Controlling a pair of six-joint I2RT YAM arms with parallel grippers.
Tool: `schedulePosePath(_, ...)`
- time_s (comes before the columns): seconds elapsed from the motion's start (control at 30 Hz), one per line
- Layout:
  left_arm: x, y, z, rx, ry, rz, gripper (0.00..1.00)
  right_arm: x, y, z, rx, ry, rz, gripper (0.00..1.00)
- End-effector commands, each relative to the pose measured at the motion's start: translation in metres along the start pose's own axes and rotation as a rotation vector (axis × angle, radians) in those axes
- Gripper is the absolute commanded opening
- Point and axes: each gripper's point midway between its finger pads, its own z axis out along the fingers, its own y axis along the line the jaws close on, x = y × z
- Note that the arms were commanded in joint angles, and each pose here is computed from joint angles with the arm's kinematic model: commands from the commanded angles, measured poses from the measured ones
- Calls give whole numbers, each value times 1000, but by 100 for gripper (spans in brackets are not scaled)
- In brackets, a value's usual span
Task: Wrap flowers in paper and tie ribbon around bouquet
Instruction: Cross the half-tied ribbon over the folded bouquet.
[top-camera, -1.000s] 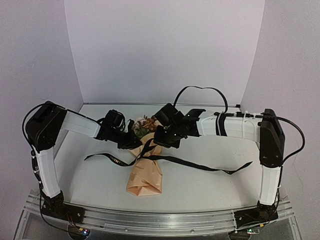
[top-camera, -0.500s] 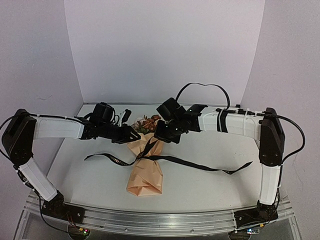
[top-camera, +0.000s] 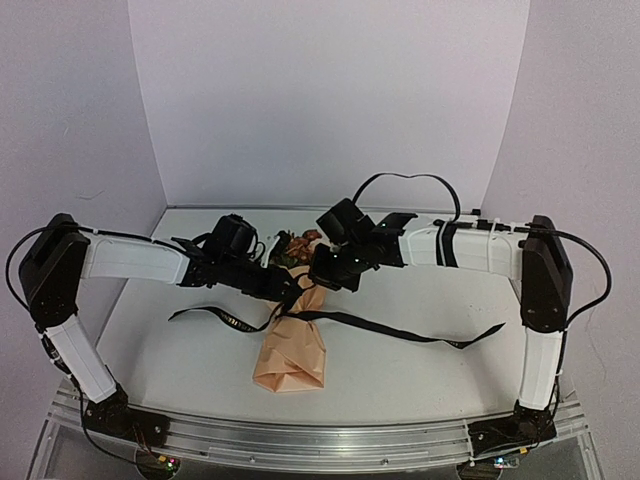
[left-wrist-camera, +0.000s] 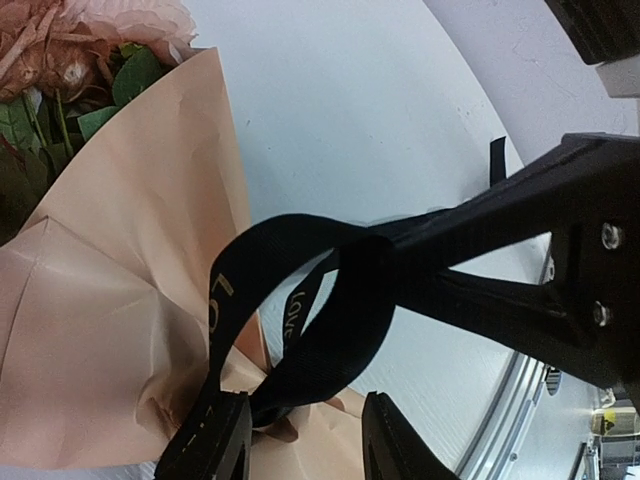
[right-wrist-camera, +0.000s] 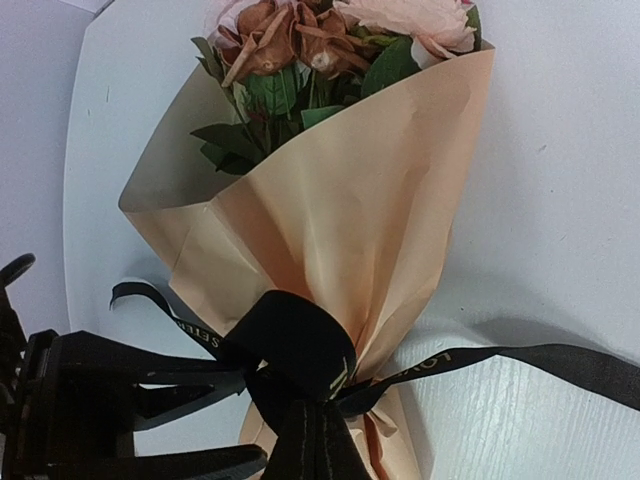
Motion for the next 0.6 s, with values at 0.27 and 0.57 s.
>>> schedulePosePath(0.27, -26, -5, -18, -91, -76, 105, 38, -13, 23, -29, -90, -49, 18, 0)
schedulePosePath(0.57, -31, -17, -33, -63, -113, 125, 40, -14, 26, -30, -96, -52, 15, 0)
